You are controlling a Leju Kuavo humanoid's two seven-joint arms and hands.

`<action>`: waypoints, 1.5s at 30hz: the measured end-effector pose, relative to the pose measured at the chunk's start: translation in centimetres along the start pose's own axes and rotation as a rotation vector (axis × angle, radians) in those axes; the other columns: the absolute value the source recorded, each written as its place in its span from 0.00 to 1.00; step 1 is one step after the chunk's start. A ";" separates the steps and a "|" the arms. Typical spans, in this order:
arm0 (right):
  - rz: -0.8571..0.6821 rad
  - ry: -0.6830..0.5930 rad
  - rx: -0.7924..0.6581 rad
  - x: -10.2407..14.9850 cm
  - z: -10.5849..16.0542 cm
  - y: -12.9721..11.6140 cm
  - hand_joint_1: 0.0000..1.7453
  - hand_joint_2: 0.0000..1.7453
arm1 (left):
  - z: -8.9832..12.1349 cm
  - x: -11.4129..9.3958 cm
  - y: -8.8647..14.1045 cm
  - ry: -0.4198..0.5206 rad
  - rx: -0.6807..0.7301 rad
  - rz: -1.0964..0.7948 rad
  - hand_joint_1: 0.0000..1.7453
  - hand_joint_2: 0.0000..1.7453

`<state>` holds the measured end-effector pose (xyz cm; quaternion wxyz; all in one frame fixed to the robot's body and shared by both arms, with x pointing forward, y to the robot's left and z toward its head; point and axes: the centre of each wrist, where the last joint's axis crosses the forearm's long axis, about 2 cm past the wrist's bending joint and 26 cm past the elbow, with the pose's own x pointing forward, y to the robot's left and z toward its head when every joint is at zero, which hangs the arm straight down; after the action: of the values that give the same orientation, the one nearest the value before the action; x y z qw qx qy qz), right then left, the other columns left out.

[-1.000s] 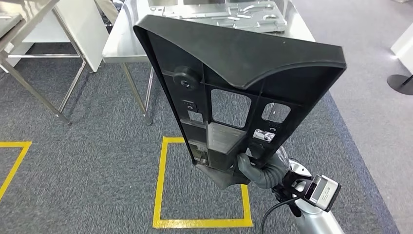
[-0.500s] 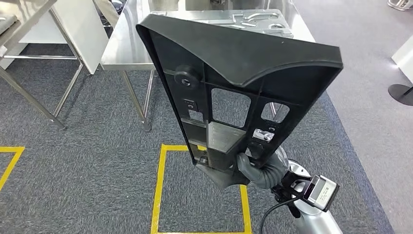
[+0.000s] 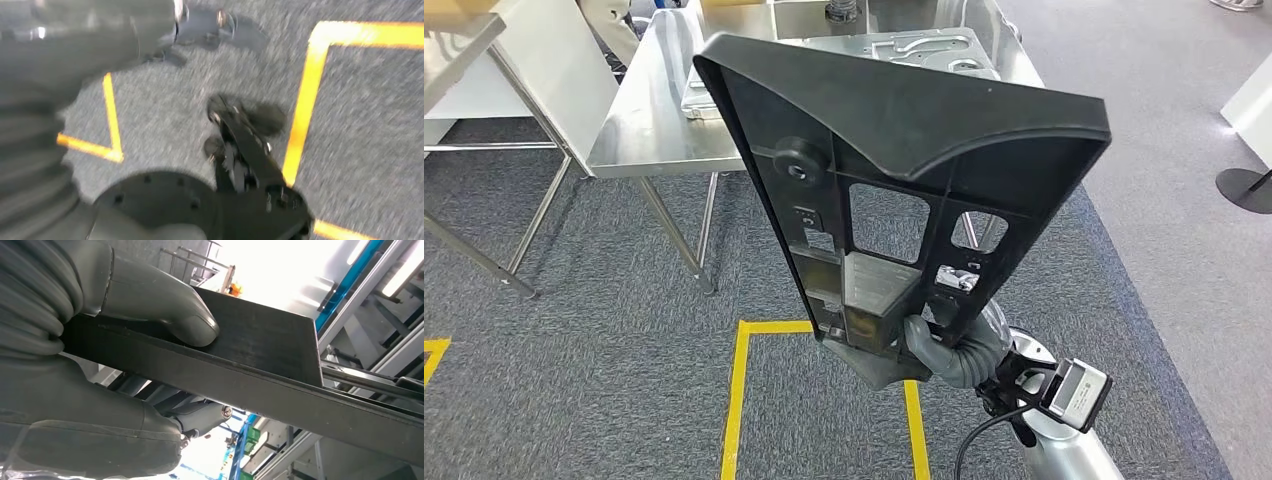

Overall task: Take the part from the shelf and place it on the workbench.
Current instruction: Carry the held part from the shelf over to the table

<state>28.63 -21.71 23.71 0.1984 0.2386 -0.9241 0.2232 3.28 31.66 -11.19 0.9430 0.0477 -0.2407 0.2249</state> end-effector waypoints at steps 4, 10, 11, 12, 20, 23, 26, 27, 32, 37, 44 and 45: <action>0.004 0.007 -0.006 -0.2 0.1 0.2 1.00 1.00 | 0.1 -0.2 0.2 0.005 0.010 -0.001 0.00 1.00; 0.017 0.004 -0.020 -0.2 0.0 0.0 1.00 1.00 | -0.1 0.1 0.0 0.000 0.010 0.001 0.00 1.00; 0.016 0.007 -0.021 -0.2 0.0 0.0 1.00 1.00 | -0.1 0.1 0.0 -0.001 0.010 0.002 0.00 1.00; 0.014 0.011 -0.022 -0.3 0.1 0.1 1.00 1.00 | 0.0 0.1 0.0 0.000 0.010 0.002 0.00 1.00; 0.010 0.028 -0.026 -0.6 0.5 0.1 1.00 1.00 | 0.1 -0.1 -0.3 -0.002 0.004 0.011 0.00 1.00; 0.011 0.028 -0.026 -0.6 0.5 0.1 1.00 1.00 | 0.0 -0.1 -0.3 -0.005 0.003 0.012 0.00 1.00; 0.011 0.028 -0.026 -0.6 0.5 0.1 1.00 1.00 | 0.0 0.0 -0.4 -0.008 -0.002 0.012 0.00 1.00; 0.011 0.029 -0.026 -0.6 0.5 0.1 1.00 1.00 | 0.0 -0.1 -0.4 -0.008 -0.003 0.012 0.00 1.00; 0.010 0.030 -0.026 -0.6 0.6 0.1 1.00 1.00 | 0.1 -0.4 -0.2 -0.003 0.000 0.010 0.00 1.00; 0.016 0.030 -0.025 -0.6 0.5 0.1 1.00 1.00 | 0.2 -0.4 -0.2 -0.002 -0.001 0.010 0.00 1.00; 0.044 0.026 -0.035 -0.4 0.4 -0.1 1.00 1.00 | 0.1 -0.3 -0.2 -0.001 0.004 0.010 0.00 1.00; 0.046 0.025 -0.036 -0.4 0.4 -0.1 1.00 1.00 | 0.1 -0.3 -0.2 0.002 0.006 0.010 0.00 1.00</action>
<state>28.91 -21.83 23.24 0.2092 0.2109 -0.9306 0.2139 3.06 31.30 -11.23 0.9418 0.0491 -0.2396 0.2305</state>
